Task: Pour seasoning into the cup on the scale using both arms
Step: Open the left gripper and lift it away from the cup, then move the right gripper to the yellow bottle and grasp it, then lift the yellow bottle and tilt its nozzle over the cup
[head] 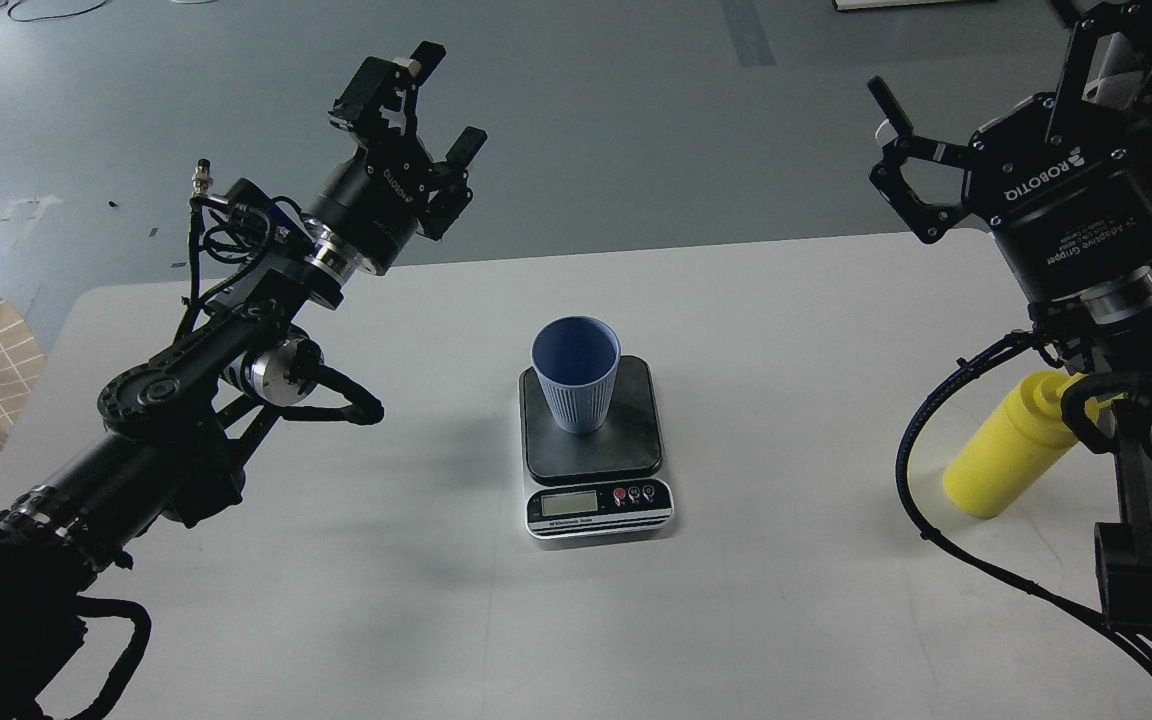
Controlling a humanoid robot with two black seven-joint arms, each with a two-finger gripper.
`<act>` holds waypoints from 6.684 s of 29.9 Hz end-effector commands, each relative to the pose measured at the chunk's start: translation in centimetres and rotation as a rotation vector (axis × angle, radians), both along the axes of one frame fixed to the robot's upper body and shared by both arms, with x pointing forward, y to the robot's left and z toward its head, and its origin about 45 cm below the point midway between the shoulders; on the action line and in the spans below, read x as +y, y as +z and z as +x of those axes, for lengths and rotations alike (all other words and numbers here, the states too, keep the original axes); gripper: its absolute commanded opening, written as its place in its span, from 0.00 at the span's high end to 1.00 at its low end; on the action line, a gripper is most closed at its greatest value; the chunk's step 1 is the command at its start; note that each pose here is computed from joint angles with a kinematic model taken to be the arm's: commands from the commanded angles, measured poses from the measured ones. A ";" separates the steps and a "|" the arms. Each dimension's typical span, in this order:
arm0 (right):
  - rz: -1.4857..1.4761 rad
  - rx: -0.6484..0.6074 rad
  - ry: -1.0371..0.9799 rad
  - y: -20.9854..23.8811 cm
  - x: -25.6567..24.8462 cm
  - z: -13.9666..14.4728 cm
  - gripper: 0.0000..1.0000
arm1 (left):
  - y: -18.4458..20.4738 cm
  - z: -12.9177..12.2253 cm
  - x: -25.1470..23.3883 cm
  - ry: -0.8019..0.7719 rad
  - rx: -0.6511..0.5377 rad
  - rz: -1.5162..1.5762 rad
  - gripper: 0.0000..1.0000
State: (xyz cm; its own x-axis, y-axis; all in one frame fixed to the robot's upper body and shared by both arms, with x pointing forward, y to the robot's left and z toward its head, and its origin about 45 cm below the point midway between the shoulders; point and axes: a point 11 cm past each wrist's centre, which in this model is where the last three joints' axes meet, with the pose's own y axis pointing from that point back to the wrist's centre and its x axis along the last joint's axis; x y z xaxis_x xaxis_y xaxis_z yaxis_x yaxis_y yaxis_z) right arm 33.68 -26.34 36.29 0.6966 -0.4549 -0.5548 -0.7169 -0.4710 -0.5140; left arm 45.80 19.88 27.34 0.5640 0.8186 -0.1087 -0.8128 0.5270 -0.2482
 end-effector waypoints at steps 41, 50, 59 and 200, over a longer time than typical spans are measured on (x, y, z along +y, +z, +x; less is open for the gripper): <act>0.487 0.395 -0.377 -13.9 -17.2 -15.2 0.00 | -3.6 -2.1 -3.5 -0.075 0.040 0.040 0.02; 0.477 0.570 -0.336 -18.7 -14.7 -15.7 0.00 | -3.8 -2.3 -4.0 -0.080 0.041 0.037 0.02; 0.473 0.588 -0.257 -18.7 -12.2 -15.1 0.00 | -3.6 -2.2 -3.9 -0.082 0.035 0.043 0.02; -1.561 -0.434 -0.359 -10.9 14.5 6.1 1.00 | 0.4 -0.8 0.3 0.026 -0.057 -0.010 0.02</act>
State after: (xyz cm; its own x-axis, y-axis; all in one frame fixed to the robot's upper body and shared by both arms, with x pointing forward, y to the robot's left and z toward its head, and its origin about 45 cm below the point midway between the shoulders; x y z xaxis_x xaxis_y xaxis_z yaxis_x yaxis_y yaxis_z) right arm 40.13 -12.29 25.66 0.4031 -0.5277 0.7477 -0.8425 -0.5330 0.0780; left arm 45.23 20.39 27.67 0.5425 0.8360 -0.0823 -0.8149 0.4999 -0.2933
